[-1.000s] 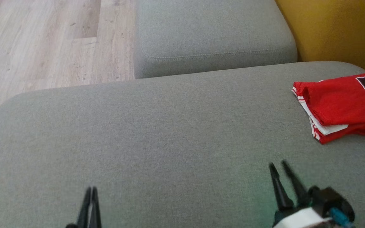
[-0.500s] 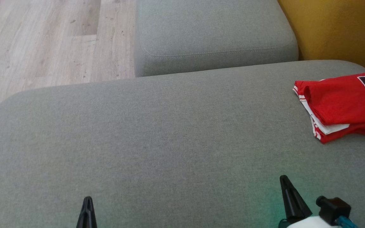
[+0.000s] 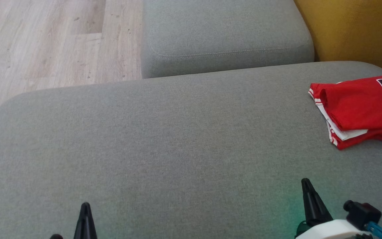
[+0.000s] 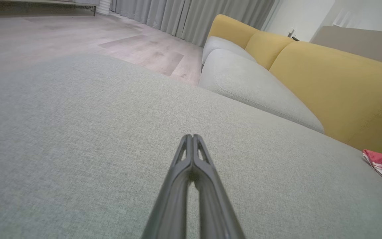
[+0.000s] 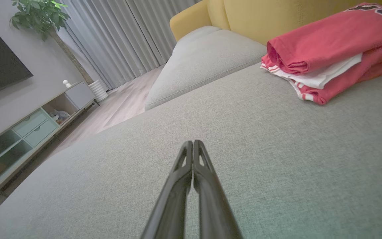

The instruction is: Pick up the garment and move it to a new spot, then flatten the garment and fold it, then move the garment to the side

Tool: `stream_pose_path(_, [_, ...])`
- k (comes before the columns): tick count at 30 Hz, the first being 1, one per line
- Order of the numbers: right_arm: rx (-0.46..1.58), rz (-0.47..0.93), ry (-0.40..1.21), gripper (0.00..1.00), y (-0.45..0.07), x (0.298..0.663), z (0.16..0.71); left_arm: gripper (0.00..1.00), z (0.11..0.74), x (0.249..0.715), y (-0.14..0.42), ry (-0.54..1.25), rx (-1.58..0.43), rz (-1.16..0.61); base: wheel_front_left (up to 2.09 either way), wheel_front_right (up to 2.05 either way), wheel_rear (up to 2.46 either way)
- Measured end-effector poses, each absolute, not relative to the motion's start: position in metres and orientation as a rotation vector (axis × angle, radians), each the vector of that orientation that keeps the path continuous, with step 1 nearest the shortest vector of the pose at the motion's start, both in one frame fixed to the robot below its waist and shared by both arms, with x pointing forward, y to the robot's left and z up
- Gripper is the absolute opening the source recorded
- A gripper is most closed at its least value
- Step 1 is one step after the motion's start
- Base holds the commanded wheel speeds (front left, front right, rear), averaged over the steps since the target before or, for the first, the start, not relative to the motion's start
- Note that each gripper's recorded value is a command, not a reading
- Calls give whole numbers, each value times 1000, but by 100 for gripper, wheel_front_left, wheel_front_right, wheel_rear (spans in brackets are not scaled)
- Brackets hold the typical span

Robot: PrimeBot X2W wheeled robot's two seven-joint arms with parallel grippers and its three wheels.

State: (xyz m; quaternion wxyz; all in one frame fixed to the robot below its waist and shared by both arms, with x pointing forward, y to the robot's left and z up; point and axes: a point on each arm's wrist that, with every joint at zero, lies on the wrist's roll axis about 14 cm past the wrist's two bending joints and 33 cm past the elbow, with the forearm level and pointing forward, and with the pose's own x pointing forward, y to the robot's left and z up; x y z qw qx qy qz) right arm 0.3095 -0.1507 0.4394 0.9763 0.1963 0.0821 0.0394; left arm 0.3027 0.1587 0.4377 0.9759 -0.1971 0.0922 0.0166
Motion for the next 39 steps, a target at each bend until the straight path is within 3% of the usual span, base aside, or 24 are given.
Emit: stream_pose_path(39, [852, -52, 165, 0, -176, 333, 446, 0, 441, 329, 170, 210, -858, 94, 0, 0, 0])
